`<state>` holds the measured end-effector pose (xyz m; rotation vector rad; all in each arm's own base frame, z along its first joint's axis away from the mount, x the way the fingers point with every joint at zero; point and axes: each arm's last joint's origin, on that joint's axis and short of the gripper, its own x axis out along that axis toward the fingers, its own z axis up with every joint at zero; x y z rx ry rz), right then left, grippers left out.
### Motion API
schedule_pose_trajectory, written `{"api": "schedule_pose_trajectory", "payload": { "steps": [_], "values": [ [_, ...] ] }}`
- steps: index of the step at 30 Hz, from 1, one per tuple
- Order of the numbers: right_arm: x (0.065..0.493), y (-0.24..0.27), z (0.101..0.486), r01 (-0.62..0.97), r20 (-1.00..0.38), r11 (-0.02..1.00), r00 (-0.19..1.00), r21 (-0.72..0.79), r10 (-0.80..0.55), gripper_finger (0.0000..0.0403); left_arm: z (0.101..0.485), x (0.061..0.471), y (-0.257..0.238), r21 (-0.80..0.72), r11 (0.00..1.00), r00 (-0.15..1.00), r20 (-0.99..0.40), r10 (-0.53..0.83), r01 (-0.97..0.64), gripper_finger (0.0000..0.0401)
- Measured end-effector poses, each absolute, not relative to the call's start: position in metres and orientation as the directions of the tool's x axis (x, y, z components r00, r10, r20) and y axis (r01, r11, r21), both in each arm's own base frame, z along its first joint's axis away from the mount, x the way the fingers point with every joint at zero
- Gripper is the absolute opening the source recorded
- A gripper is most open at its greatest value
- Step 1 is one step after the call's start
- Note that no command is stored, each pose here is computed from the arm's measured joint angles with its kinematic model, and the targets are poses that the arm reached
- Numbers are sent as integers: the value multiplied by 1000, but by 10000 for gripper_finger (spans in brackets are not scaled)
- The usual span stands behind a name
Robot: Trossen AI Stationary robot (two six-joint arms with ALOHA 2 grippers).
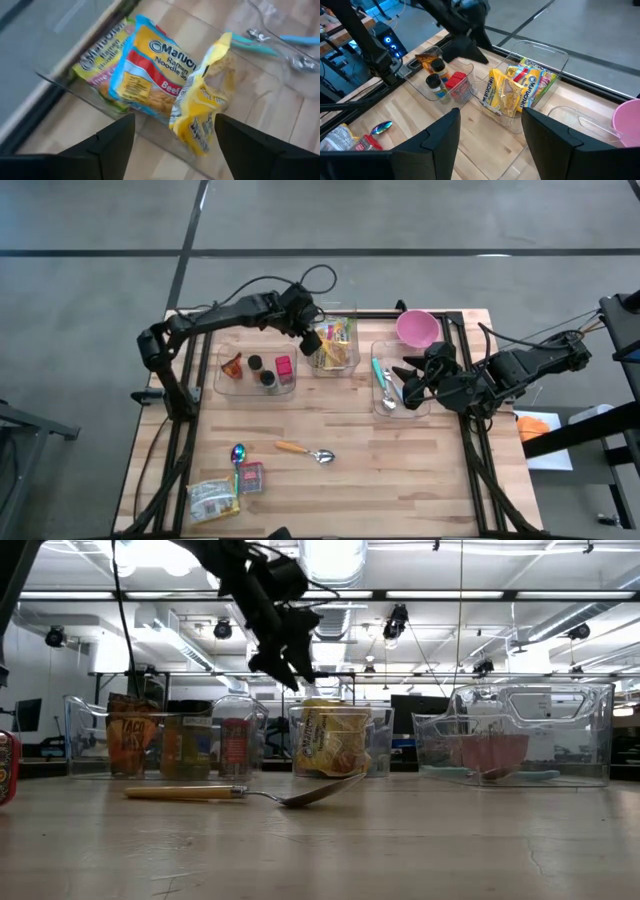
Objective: Pick & Place Food Item
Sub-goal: Put the yellow spoon into the right transparent bin
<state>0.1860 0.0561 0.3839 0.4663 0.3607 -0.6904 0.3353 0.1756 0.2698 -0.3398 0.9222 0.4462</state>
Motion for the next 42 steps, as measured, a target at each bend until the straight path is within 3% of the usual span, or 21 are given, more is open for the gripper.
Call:
{"api": "schedule_pose_trajectory", "payload": {
  "steps": [5, 13, 30, 34, 42],
  "values": [
    [186, 56, 384, 680, -463, 674, 715, 288, -523, 208, 297, 331, 162, -30, 923, 487, -856, 174, -383, 286],
    [186, 55, 384, 685, -458, 668, 713, 291, -531, 208, 314, 327, 96, -23, 982, 475, -877, 70, -186, 287],
    [186, 55, 384, 701, -452, 620, 707, 352, -544, 208, 270, 322, -50, -52, 980, 368, -922, -122, 193, 279],
    [186, 56, 382, 701, -459, 614, 708, 363, -537, 208, 255, 322, -67, -73, 976, 396, -906, -152, 205, 248],
    [187, 58, 381, 662, -502, 680, 725, 316, -472, 208, 237, 328, -70, -136, 990, 501, -854, -140, 44, 196]
  ]
}}
